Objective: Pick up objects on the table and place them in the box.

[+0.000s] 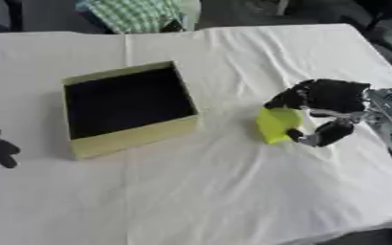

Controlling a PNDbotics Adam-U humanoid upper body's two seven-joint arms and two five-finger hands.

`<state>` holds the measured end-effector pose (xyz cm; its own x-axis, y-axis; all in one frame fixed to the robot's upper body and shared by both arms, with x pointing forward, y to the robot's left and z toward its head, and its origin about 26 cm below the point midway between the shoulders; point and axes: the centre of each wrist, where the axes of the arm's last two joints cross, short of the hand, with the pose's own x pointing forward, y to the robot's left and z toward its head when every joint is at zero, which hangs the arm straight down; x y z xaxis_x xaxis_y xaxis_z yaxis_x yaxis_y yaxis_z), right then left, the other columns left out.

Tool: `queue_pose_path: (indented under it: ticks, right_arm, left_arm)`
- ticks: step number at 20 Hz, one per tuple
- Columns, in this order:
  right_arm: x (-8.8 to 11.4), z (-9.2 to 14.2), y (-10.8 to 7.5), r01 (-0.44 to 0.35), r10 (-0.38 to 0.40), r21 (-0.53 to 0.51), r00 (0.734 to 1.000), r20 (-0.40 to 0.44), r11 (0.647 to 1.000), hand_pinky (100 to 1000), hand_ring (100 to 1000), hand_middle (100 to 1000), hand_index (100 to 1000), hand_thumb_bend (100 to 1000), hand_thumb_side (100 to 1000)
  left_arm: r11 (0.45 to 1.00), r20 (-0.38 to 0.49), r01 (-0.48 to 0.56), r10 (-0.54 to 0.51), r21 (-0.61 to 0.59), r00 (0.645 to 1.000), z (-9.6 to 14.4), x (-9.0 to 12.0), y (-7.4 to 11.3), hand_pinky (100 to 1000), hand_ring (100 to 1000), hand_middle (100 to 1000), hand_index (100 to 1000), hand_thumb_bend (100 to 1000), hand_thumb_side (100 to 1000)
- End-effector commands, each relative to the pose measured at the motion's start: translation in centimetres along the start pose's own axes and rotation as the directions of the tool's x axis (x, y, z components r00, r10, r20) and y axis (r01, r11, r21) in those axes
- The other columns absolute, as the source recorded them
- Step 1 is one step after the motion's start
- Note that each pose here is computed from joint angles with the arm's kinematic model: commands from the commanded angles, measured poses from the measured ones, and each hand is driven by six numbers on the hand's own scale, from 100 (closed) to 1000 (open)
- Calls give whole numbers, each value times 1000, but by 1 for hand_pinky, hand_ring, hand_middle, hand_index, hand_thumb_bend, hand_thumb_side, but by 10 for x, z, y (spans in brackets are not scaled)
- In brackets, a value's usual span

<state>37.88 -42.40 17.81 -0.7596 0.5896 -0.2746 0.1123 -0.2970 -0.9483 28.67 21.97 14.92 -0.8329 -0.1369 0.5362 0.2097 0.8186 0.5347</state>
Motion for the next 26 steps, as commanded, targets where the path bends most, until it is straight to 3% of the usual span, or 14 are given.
queue_pose_path:
  ticks: [1, 9, 15, 21, 26]
  right_arm:
    - [-4, 5, -19, -29, 29, -55, 1000, -6, 998, 720, 752, 340, 1000, 100, 306]
    - [-9, 6, -80, -86, 93, -245, 996, 16, 966, 724, 721, 312, 1000, 100, 295]
    - [-17, -3, -127, -140, 158, -322, 987, 33, 936, 733, 731, 314, 1000, 100, 328]
    - [-28, -33, -159, -141, 178, -387, 982, 62, 911, 736, 726, 311, 1000, 100, 308]
    - [-31, -72, -174, -117, 168, -382, 980, 103, 917, 737, 726, 311, 1000, 100, 292]
  left_arm:
    - [1000, 20, 16, -16, -5, 1000, -3, 5, 3, 610, 476, 531, 786, 100, 782]
    - [1000, 19, 16, -16, -9, 1000, -2, 5, 3, 610, 476, 531, 785, 100, 781]
    - [1000, 25, 10, -10, -18, 1000, -3, 5, 2, 610, 475, 531, 785, 100, 779]
    - [1000, 32, -1, 2, -30, 999, -4, 6, 0, 610, 475, 531, 785, 100, 780]
    - [999, 39, -12, 14, -43, 999, -5, 6, -2, 610, 476, 531, 785, 100, 782]
